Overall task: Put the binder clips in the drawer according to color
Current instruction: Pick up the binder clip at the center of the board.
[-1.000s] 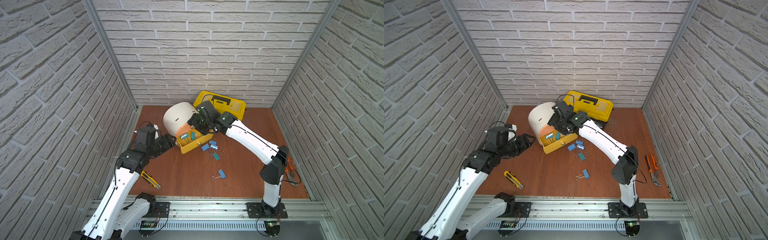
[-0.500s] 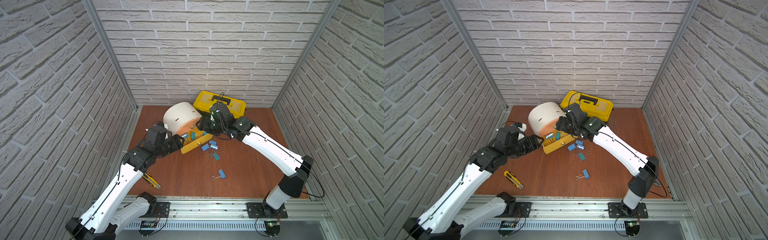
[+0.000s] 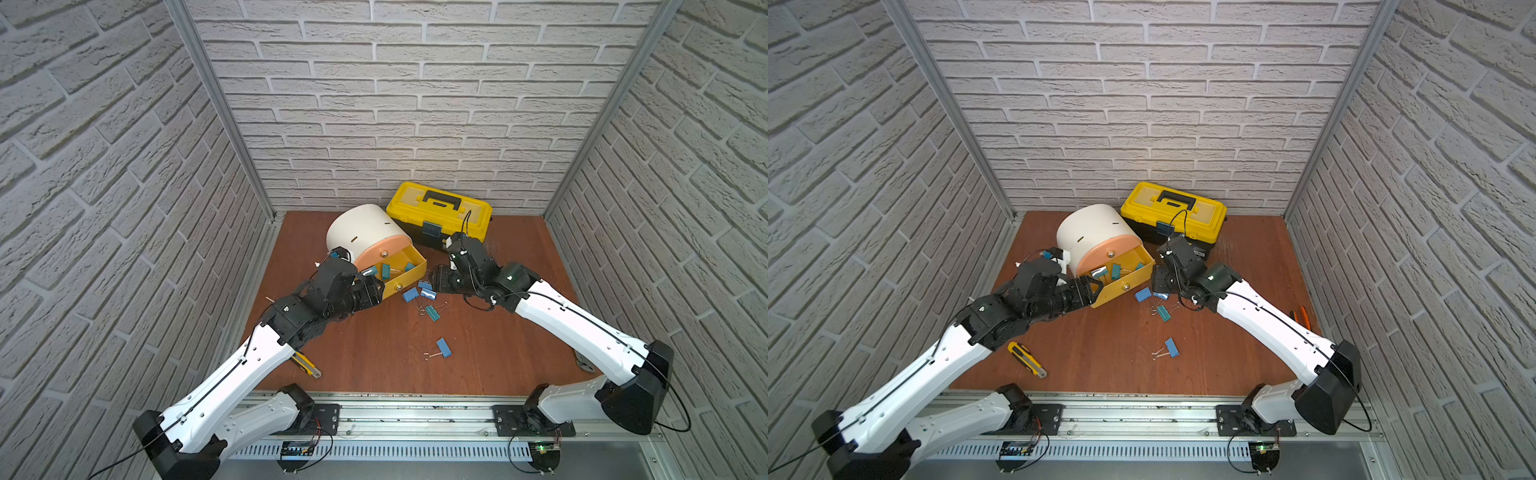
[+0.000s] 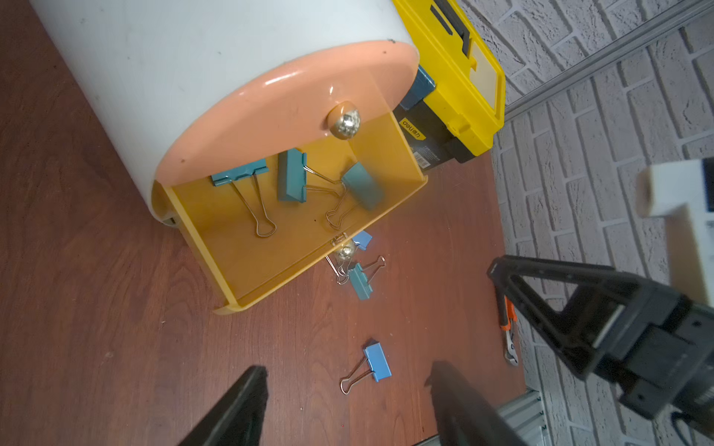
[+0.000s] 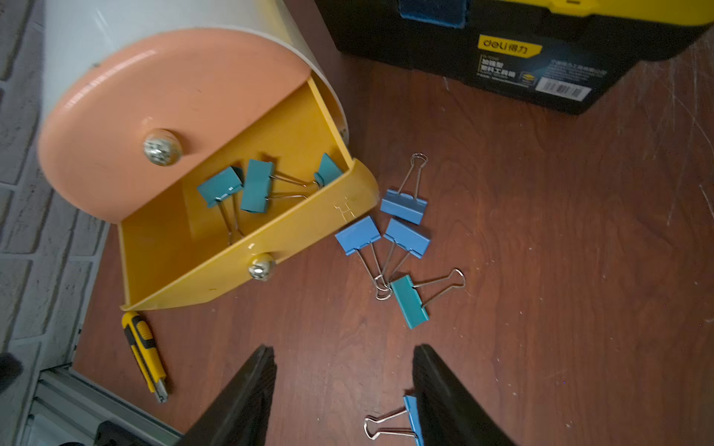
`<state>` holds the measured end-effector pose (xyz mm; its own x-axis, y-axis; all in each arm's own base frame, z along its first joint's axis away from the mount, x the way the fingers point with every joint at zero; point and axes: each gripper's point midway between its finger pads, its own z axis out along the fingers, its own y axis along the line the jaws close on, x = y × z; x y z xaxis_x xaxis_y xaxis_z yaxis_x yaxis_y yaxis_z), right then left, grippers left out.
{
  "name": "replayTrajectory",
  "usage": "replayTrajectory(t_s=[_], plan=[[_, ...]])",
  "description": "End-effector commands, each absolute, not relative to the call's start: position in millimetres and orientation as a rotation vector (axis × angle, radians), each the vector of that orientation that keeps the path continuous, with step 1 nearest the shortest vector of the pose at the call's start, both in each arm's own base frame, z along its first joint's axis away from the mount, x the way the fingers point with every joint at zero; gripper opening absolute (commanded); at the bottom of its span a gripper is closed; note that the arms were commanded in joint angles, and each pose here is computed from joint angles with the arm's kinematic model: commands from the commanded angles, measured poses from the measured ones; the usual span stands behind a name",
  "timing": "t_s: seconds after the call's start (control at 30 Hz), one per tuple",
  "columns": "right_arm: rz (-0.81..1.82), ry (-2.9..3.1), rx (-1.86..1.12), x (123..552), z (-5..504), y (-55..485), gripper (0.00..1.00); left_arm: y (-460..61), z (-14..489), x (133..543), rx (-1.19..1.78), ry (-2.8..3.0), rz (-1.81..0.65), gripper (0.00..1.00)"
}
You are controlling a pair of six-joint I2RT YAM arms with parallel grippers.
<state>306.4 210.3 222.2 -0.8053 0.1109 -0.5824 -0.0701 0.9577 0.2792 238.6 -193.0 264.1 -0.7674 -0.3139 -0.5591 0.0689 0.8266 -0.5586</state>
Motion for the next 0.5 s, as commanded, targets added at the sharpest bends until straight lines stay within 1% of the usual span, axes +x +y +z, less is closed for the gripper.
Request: replayTrajectory(t_s=[0.0, 0.27, 0.47], plan=[[0.336, 2.471, -0.02, 305, 209, 202, 0.56, -195, 266, 245, -0.205, 2.29, -0.737, 0.71], [0.302, 2.619, -0.084, 292, 143, 199, 0.49, -201, 255, 240, -0.198, 2.309, -0.73, 0.71], [0.277, 2.694, -0.002, 292, 109, 198, 0.48, -199, 249, 237, -0.209, 2.323, -0.725, 0.71]])
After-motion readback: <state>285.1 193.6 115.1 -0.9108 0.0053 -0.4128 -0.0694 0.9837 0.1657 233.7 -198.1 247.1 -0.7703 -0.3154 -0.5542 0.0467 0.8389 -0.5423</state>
